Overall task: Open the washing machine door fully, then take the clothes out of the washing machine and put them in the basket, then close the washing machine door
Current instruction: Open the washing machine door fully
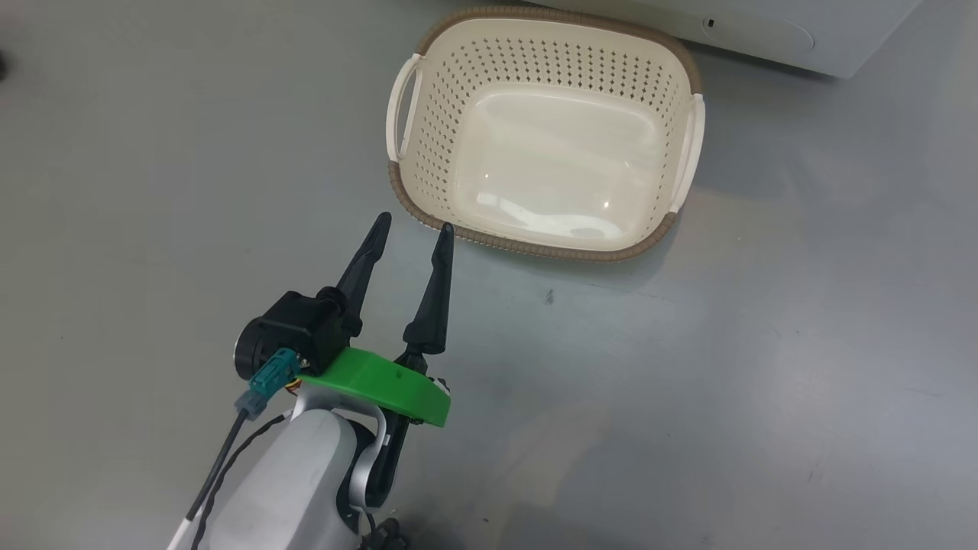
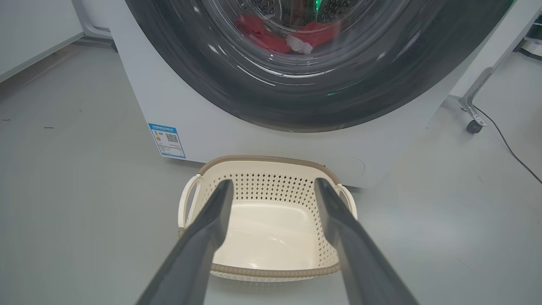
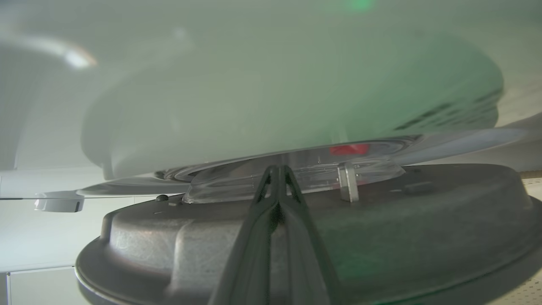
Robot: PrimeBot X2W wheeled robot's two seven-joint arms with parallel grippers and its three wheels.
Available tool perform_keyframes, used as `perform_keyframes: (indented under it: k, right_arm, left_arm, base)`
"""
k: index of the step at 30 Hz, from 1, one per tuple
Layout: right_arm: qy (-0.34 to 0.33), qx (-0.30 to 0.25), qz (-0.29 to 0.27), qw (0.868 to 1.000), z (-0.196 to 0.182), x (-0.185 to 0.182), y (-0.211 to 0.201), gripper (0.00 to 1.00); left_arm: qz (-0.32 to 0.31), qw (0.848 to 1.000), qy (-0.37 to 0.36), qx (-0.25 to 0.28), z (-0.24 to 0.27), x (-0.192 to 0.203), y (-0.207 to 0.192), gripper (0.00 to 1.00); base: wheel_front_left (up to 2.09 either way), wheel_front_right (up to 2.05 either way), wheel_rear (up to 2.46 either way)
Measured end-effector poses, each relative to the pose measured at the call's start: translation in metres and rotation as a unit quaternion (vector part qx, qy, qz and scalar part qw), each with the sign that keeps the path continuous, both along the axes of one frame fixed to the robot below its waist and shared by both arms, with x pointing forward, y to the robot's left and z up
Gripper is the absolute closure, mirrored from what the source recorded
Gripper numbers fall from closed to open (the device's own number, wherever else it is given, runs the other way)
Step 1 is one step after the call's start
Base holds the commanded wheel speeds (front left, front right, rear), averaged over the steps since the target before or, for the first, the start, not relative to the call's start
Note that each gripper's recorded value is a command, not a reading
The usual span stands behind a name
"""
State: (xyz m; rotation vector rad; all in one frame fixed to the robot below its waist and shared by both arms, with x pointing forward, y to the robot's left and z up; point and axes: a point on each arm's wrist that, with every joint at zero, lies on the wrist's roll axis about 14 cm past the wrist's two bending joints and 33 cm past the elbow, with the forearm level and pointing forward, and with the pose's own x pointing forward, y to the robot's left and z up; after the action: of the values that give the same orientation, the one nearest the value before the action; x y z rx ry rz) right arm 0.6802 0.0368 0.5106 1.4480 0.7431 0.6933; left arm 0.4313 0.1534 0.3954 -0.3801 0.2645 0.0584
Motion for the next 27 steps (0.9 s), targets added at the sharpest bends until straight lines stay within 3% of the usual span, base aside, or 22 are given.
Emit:
perform_keyframes:
  k: [16,27]
  right_arm:
    - [0.015,-0.01,0.02,1.0,0.004,-0.015,0.003,1.0]
    - [0.047,-0.019,0.056,0.997,-0.008,-0.046,0.011,1.0]
  left_arm:
    - [0.006,1.0,-0.021,0.001,0.018,-0.001,0.004,0.0]
    - [0.007,0.999,-0.04,0.002,0.033,-0.003,0.005,0.0]
  base:
    - [0.0,0.0,0.0]
    - [0.0,0.0,0.0]
